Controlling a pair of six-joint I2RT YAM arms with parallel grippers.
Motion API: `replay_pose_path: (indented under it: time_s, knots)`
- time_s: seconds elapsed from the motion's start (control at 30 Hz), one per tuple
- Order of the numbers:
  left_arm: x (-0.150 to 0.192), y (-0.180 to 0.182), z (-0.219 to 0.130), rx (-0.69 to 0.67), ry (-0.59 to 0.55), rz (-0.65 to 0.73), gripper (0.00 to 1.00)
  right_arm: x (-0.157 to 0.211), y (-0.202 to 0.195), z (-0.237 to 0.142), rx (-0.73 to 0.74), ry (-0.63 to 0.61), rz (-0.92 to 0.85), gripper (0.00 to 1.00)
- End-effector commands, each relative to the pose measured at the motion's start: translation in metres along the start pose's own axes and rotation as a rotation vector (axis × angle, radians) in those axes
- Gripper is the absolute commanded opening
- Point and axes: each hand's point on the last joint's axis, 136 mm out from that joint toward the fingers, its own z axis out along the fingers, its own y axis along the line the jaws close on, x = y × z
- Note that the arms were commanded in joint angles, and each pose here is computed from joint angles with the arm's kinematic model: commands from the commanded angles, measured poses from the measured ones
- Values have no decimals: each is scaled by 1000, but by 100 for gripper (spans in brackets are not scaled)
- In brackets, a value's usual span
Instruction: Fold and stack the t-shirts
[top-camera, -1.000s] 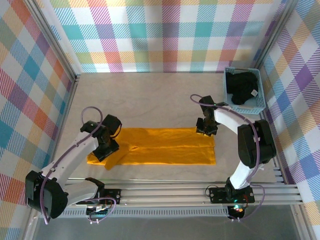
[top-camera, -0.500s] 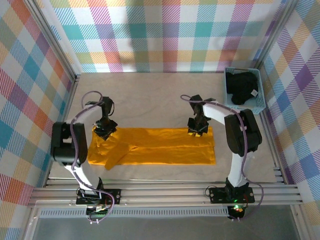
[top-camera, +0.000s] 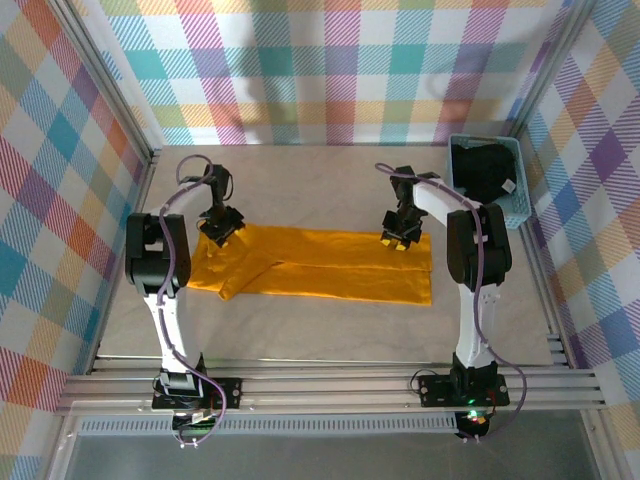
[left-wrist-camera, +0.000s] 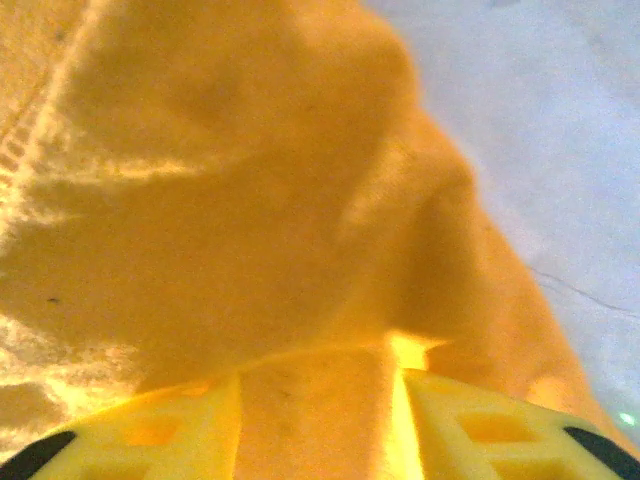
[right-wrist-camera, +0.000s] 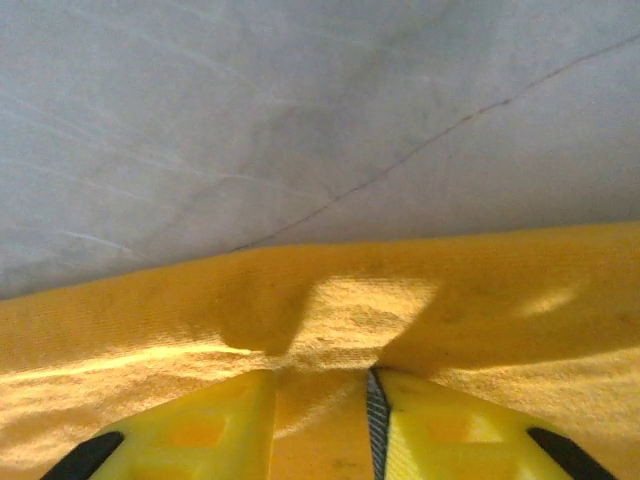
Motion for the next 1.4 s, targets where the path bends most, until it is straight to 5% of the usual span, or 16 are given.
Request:
replay_pose_path:
  time_s: [0.0,0.23,0.4,0.77,1.37]
  knots:
    - [19,-12,-29,120,-29,92,50,2,8,-12,-19,-20,-45,35]
    - [60,-20,-19,302,32,226,54,17,18,-28,-57,-36,-100,38]
    - [74,-18,-10,256,69,315,47,28,18,-31,-66,-31,-110,38]
    - [102,-14,-23,233,108,338,5,34,14,-39,-66,-50,-111,38]
    - [173,4,-36,104,239,95,1,37,11,-36,-64,-50,-114,38]
